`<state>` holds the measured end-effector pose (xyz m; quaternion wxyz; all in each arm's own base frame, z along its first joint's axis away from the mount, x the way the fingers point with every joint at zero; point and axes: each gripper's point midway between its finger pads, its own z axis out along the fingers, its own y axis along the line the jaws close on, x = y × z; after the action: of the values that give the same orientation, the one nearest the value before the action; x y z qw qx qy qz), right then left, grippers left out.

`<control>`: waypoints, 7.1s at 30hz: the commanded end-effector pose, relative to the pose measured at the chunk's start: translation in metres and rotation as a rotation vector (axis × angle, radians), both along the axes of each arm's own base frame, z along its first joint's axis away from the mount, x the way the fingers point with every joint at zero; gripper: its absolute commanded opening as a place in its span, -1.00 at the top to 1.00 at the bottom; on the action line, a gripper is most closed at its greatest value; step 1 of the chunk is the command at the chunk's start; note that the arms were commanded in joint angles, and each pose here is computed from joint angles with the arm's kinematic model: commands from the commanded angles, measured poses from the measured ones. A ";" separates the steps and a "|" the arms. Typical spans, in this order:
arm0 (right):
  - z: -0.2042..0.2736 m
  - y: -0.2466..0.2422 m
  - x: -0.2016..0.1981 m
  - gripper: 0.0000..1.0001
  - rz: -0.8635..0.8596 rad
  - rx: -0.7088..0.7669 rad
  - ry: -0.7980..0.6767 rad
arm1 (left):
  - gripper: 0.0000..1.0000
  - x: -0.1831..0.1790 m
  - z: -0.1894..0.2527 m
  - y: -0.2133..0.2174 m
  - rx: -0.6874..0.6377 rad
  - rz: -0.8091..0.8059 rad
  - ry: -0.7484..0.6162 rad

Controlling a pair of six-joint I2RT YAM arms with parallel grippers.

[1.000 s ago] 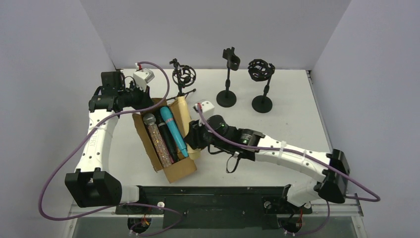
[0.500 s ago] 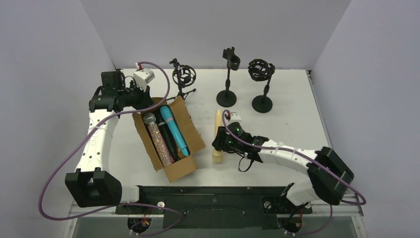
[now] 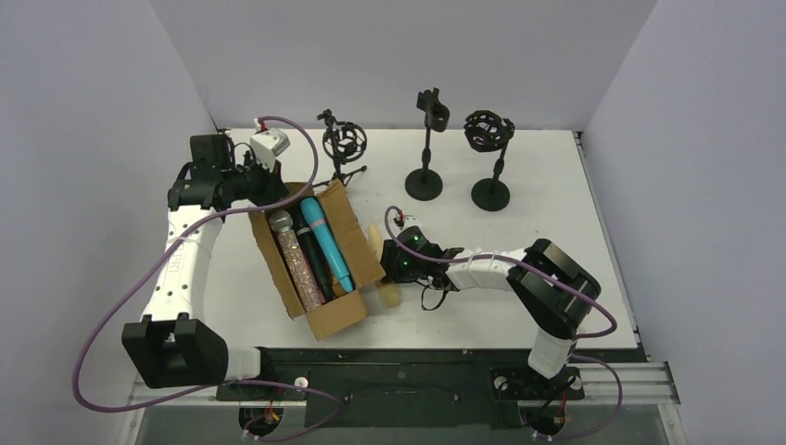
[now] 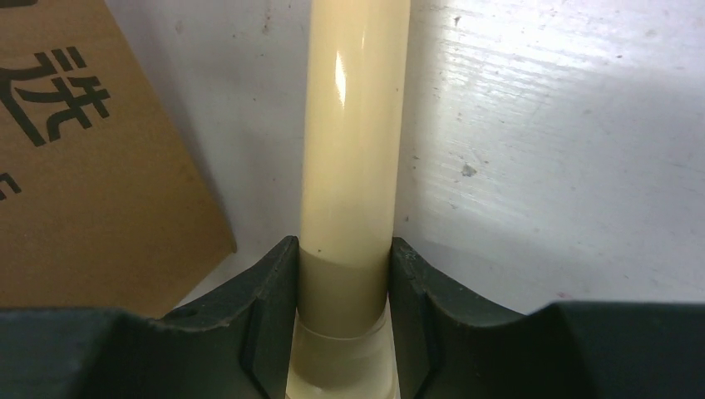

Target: Attach the microphones to the stand

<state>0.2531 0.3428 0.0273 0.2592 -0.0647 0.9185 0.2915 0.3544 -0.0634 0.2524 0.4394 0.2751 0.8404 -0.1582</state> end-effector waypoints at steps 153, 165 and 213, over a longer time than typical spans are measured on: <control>0.038 -0.013 0.046 1.00 -0.191 -0.092 -0.205 | 1.00 -0.009 0.061 -0.022 -0.067 -0.091 -0.209; 0.021 -0.020 0.042 -0.11 -0.236 -0.106 -0.150 | 1.00 -0.014 0.068 -0.026 -0.090 -0.107 -0.220; 0.162 0.178 -0.036 0.00 0.292 -0.004 -0.552 | 1.00 -0.019 0.070 -0.024 -0.116 -0.073 -0.202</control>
<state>0.2070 0.5112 0.1750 0.4441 -0.2779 0.8030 0.2842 0.3328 -0.0825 0.2691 0.4617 0.2742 0.8190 -0.2023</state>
